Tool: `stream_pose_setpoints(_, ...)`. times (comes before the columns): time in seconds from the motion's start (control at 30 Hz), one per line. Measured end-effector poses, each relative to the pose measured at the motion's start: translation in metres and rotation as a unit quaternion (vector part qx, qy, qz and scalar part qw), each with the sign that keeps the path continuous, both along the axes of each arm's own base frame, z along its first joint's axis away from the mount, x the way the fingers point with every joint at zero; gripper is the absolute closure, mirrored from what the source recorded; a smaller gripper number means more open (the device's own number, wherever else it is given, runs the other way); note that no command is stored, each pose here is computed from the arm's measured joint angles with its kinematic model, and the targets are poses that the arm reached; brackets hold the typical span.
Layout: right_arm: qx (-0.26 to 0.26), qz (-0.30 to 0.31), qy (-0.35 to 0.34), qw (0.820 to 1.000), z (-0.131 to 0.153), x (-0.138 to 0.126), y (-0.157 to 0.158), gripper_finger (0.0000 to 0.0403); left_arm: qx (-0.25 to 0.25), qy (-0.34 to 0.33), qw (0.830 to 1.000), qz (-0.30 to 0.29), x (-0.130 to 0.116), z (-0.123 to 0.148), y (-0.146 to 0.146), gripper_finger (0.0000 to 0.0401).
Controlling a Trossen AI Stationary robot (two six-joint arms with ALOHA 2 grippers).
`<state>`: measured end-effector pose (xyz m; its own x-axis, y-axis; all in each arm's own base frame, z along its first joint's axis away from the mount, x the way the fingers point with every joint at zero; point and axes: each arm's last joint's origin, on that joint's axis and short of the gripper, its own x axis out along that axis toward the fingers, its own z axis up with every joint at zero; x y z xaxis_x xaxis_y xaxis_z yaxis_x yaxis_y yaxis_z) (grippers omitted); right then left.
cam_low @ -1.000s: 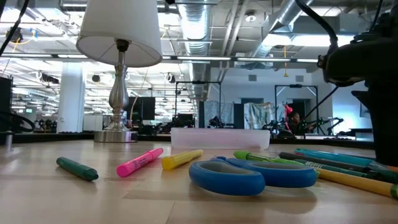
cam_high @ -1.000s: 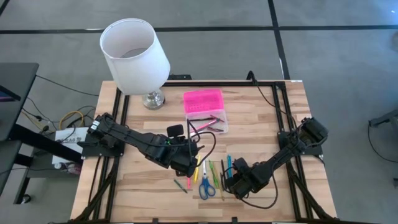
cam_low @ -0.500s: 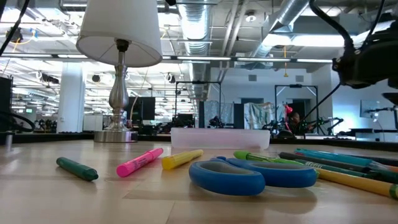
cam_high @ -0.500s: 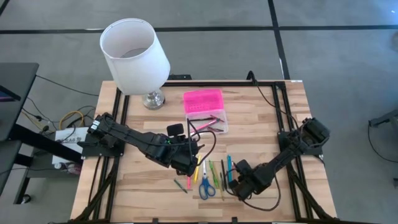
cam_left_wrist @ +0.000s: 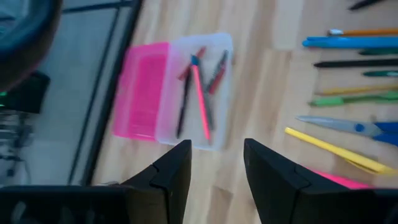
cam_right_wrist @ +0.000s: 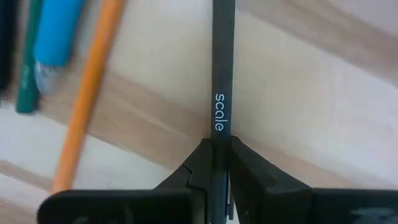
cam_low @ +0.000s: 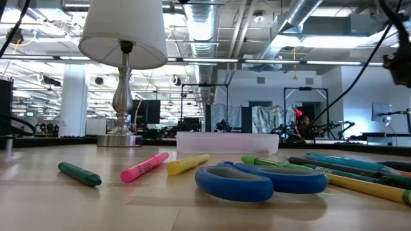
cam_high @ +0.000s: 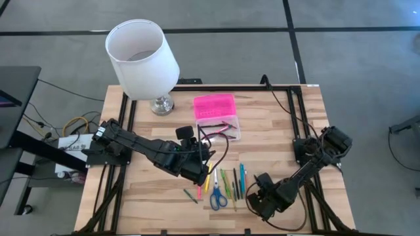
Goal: Pick & place school supplies into a supply box
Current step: Put the right black pen into the pink supply box
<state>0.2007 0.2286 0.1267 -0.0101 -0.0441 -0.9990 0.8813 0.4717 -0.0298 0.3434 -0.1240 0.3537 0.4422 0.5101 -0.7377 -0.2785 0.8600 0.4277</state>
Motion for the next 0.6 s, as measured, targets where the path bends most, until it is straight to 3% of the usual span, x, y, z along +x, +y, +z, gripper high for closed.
stream_pose_setpoints(0.27, 0.029, 0.006, 0.005, 1.0, 0.009, -0.004, 0.002, 0.0372, 0.003, 0.009, 1.0, 0.003, 0.001, -0.006, 0.002, 0.0259)
stream_pose_setpoints(0.6, 0.033, 0.016, 0.008, 0.999, 0.009, -0.004, 0.003, 0.035, -0.04, 0.046, 0.997, 0.041, 0.001, -0.036, 0.005, 0.0259)
